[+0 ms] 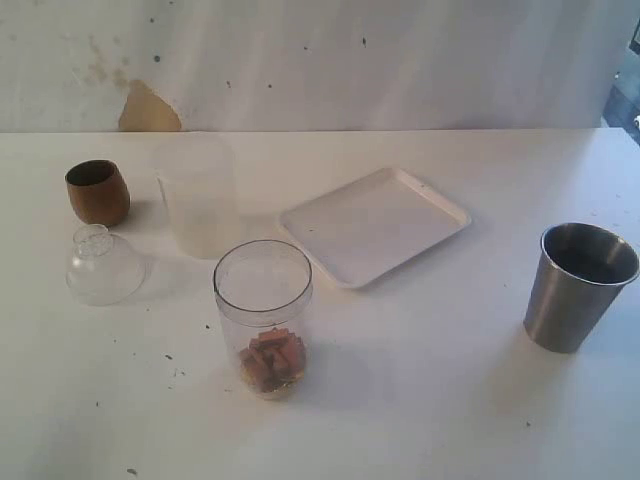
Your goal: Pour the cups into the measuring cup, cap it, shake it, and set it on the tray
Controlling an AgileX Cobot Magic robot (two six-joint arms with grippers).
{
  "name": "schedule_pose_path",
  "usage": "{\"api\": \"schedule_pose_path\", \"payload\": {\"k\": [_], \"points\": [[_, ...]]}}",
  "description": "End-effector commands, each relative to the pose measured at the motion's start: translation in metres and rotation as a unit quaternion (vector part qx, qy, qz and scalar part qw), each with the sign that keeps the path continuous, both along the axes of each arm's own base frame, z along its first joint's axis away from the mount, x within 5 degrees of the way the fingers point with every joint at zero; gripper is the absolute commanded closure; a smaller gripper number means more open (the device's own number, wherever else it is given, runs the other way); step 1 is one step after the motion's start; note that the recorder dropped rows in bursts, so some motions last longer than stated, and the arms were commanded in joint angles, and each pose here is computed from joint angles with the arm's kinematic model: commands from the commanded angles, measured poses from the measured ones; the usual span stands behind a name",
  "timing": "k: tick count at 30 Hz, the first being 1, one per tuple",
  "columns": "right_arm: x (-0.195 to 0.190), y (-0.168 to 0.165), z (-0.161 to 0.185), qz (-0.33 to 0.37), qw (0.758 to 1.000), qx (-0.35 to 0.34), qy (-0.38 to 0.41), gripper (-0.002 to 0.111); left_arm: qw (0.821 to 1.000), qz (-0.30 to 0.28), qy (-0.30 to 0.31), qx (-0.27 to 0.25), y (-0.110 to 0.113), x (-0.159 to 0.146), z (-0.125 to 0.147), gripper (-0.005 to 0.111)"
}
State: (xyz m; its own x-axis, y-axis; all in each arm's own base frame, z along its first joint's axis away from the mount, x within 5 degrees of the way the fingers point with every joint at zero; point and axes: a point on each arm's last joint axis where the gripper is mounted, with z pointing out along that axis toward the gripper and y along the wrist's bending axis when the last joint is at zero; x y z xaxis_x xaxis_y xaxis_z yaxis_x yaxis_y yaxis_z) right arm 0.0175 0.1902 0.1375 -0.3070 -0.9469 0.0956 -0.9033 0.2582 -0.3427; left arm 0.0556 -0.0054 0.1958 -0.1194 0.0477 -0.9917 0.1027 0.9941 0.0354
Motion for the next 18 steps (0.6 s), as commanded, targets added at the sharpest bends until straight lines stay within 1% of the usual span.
{"api": "schedule_pose_path", "payload": {"k": [1, 10, 18], "points": [[0.005, 0.003, -0.01, 0.007, 0.999, -0.02, -0.036, 0.057, 1.0, -0.003, -0.003, -0.006, 0.0, 0.0, -0.001, 0.107], [0.004, 0.02, -0.008, 0.023, 0.999, 0.029, -0.029, 0.057, 1.0, -0.003, -0.003, -0.006, 0.0, 0.0, -0.001, 0.107], [0.003, 0.018, -0.015, 0.013, 1.0, 0.002, -0.028, 0.057, 1.0, -0.003, -0.003, -0.006, 0.0, 0.0, -0.001, 0.107]]}}
